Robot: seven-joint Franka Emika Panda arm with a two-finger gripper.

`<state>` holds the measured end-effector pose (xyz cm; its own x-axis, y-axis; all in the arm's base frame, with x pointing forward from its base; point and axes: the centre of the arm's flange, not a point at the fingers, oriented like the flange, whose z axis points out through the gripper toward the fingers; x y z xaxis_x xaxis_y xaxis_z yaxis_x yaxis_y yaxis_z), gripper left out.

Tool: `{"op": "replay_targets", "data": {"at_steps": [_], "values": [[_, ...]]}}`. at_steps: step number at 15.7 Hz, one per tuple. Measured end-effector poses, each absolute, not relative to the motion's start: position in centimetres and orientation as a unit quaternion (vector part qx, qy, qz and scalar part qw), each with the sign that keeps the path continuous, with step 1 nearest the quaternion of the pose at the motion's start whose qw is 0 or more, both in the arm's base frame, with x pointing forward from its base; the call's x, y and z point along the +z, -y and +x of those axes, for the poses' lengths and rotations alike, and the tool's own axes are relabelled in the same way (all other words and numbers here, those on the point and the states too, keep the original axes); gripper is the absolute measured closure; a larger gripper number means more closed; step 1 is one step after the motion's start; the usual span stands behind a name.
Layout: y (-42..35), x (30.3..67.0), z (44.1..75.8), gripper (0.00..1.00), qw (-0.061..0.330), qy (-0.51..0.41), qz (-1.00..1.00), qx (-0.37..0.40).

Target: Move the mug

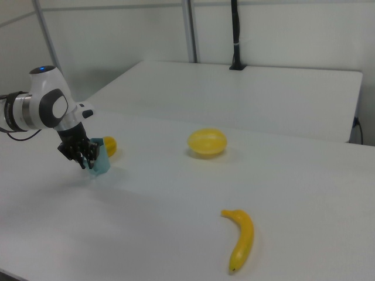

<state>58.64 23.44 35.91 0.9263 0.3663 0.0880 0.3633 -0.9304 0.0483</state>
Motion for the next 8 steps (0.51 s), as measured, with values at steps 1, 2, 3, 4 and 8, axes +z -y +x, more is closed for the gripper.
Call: {"op": "replay_targets", "data": {"at_steps": [1,2,3,4,8], "values": [[-23.4,35.9,58.6,0.74,0.016,-0.186,0.981,0.048],[-23.4,35.9,58.7,0.74,0.016,-0.186,0.981,0.048],[-23.3,35.9,58.7,0.74,0.016,-0.185,0.981,0.048],[-23.2,36.0,58.8,0.74,0.016,-0.184,0.982,0.049],[-20.8,38.3,59.0,0.74,0.017,-0.144,0.987,0.064]]}}
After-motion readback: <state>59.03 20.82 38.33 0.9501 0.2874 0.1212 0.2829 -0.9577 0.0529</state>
